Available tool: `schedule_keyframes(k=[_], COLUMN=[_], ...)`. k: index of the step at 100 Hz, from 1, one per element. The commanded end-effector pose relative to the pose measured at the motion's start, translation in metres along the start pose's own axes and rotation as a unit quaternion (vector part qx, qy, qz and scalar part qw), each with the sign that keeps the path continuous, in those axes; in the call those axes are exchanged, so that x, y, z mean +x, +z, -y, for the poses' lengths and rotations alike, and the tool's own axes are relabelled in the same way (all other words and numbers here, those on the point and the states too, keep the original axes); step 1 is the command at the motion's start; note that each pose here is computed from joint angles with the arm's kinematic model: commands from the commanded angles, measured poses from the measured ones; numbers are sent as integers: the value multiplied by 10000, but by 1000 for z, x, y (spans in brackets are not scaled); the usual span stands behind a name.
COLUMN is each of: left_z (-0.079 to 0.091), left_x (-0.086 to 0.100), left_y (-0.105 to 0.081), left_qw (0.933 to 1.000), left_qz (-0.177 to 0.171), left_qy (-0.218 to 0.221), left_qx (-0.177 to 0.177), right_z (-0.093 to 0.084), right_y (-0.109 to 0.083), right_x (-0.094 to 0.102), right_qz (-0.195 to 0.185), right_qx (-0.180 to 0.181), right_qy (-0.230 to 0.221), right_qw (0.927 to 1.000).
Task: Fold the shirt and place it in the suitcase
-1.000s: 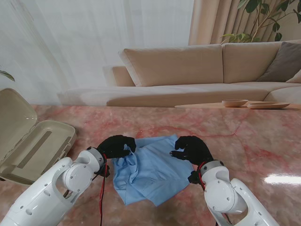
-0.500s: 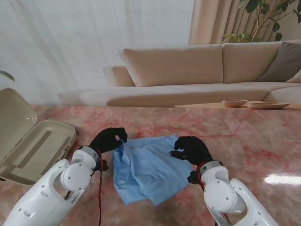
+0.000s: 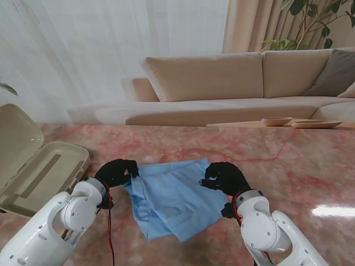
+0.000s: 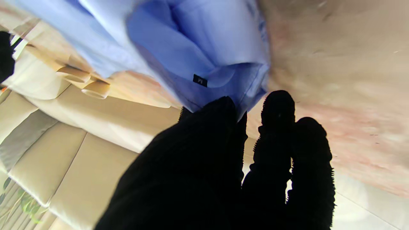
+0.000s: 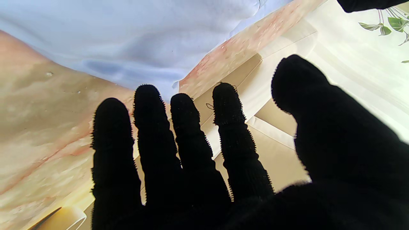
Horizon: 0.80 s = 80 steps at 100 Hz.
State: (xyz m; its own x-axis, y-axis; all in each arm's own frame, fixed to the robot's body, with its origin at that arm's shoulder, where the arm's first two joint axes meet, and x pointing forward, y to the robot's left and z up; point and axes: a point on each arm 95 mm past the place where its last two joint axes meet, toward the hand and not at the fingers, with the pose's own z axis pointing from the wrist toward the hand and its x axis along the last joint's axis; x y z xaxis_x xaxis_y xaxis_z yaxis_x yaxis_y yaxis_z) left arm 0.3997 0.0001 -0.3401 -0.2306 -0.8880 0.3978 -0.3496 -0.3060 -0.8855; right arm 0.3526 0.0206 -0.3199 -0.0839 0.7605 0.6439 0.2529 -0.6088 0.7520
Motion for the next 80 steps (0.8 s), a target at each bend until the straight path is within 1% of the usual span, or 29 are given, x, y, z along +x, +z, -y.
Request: schedule_keyframes(k=[1,18,38,52,67,80], left_z=[-8,-8,1,12,23,29], left_x=[-8,-13,-9,1,14,29], left_y=[-5,-7,-9,-14,-23,-30], left_qw=[9998,9994,9991,9984,9968,9957], left_qz=[146,301,341,248,101,-72], left_qy=[-53,150,175,303,430,280], left_qx=[-86,-42,197,409,670,878], right_z=[8,10,9,6,4,3], right_y=[-3,-4,-4,-5,-6,-6], right_x=[-5,-5,-7,-9,-11,-13], right_qz=[80,78,76,83,89,82], right_qx=[181,268,314,345,313,296], right_qy=[32,42,-1,-40,-84,-185], right_qw=[9998,9996,9995,9994,9994,9994])
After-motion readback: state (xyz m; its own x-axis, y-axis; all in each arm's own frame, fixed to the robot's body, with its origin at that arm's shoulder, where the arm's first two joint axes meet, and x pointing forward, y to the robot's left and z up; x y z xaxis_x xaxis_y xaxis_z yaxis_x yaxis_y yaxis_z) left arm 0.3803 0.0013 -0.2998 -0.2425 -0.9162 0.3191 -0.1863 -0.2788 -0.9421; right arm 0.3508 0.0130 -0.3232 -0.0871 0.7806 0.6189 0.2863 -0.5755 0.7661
